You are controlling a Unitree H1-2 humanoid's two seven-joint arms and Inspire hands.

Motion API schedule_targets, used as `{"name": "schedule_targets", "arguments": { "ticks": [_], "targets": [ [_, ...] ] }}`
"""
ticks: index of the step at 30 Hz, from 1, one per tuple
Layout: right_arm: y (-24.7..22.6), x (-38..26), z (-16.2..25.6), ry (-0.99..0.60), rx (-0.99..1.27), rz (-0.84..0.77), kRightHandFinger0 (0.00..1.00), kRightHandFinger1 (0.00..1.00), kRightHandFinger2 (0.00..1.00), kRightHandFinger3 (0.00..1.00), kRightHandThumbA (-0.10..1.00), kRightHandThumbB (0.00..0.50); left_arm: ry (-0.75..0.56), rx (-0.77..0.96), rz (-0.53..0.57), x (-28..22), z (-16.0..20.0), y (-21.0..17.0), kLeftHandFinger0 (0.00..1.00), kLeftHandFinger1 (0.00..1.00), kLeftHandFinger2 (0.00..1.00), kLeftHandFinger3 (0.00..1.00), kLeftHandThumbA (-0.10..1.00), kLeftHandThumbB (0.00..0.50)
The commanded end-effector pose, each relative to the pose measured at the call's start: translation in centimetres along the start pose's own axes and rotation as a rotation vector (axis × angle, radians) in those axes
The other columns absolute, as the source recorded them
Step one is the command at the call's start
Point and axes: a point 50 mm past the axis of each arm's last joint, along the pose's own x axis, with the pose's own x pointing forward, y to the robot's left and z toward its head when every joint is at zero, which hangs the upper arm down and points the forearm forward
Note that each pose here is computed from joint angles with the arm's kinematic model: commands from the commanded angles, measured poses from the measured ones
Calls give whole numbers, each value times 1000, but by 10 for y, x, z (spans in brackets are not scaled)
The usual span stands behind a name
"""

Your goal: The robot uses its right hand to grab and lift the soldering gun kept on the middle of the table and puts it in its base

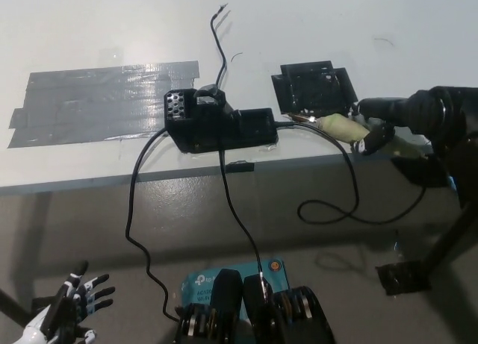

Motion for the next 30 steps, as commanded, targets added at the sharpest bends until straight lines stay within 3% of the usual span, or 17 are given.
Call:
{"name": "schedule_targets", "arguments": {
  "ticks": [1,7,8,10,14,16,17,19,20,21,23,26,28,29,30],
  "targets": [
    [-17,-10,-12,48,-104,-163,1000,1000,1000,1000,383,384,-47,50,-17,-8,9,8,1000,1000,1000,1000,1000,126],
    [-7,-7,-14,95,-211,-315,1000,1000,1000,1000,329,319,-50,40,-28,-6,8,4,1000,1000,1000,1000,1000,146],
    [-2,-4,-13,90,-223,-367,1000,1000,1000,1000,315,289,-51,40,-31,-6,8,4,1000,1000,1000,1000,1000,157],
    [1,-2,-10,86,-232,-407,1000,1000,1000,1000,297,258,-51,37,-33,-5,9,3,1000,1000,1000,1000,1000,135],
    [6,0,-6,74,-249,-454,1000,1000,905,1000,297,262,-69,64,-39,-5,12,1,1000,1000,1000,1000,1000,157],
    [8,0,-5,75,-247,-447,1000,1000,952,1000,318,250,-75,64,-42,-5,15,-1,1000,1000,1000,1000,1000,163],
    [8,1,-4,77,-246,-445,1000,1000,928,1000,315,254,-79,57,-49,-5,16,-1,1000,1000,1000,1000,1000,166],
    [8,3,-2,89,-231,-414,1000,1000,1000,1000,355,231,-81,71,-53,-3,17,-1,1000,1000,1000,1000,1000,171],
    [7,3,-2,91,-225,-409,1000,1000,1000,1000,362,235,-84,77,-53,-3,19,-1,1000,1000,1000,1000,1000,167],
    [7,5,-1,82,-196,-404,1000,1000,1000,1000,310,241,-85,78,-54,-2,21,-1,1000,1000,1000,1000,1000,195],
    [7,3,0,61,-177,-413,1000,1000,1000,1000,282,282,-86,76,-54,0,25,-3,1000,1000,1000,1000,1000,199],
    [6,4,2,46,-168,-392,1000,1000,1000,1000,298,273,-91,83,-63,2,28,-4,1000,1000,1000,1000,1000,187],
    [5,3,5,21,-148,-346,407,468,656,1000,257,270,-98,90,-65,4,31,-4,1000,1000,1000,1000,1000,203],
    [5,2,2,25,-145,-348,375,436,614,1000,257,269,-100,94,-69,6,33,-5,1000,1000,1000,1000,1000,204],
    [5,4,5,19,-134,-320,113,150,373,1000,170,277,-103,107,-72,5,34,-5,1000,1000,1000,1000,1000,194]
  ]
}}
